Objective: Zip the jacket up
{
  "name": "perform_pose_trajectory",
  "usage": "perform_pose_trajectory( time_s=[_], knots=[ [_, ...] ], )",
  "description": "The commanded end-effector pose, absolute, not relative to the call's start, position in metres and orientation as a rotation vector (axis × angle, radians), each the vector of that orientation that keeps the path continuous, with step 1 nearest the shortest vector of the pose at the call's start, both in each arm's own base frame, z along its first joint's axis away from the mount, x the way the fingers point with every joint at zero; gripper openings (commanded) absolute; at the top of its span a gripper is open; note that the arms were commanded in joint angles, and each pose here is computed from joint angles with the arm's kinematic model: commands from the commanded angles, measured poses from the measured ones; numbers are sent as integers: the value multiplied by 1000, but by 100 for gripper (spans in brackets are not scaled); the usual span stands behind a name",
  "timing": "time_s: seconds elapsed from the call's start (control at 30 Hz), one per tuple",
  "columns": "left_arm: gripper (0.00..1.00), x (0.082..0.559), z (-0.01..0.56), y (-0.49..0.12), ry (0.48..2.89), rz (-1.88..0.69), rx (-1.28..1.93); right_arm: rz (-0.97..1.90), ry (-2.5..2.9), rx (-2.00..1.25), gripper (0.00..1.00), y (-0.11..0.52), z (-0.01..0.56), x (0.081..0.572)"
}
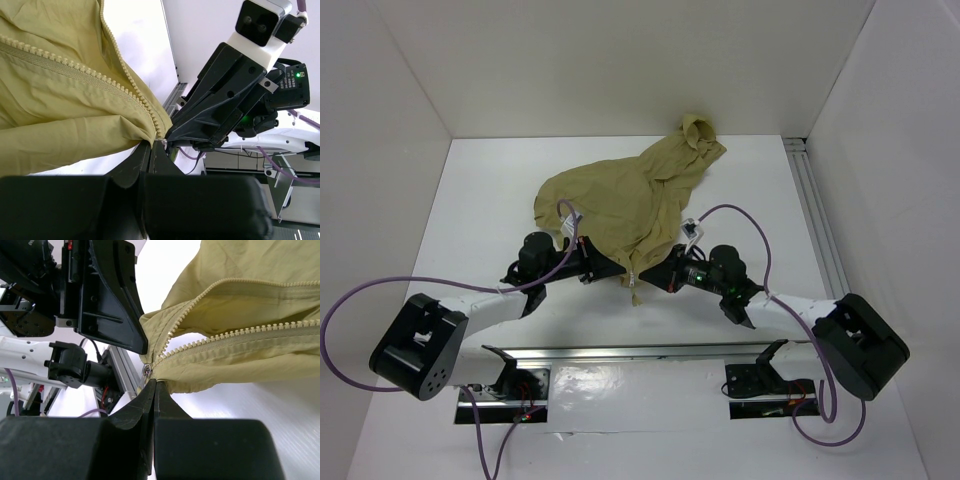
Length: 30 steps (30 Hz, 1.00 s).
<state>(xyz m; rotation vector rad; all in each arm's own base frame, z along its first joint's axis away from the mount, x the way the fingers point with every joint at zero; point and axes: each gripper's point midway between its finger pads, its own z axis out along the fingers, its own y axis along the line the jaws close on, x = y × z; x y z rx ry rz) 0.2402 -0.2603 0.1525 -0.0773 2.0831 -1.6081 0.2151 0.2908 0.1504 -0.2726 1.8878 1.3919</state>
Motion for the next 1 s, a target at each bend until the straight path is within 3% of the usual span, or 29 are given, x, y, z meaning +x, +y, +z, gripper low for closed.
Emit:
perform_pose_trajectory(
  time_s=[0.0, 0.97],
  knots=[
    [0, 240, 165, -261, 2018, -1632, -19, 1416, 1775, -299, 0, 297, 178, 225],
    [0, 247, 176, -261, 1987, -1619, -38, 1432, 1802, -303, 0, 296, 171, 218]
  ],
)
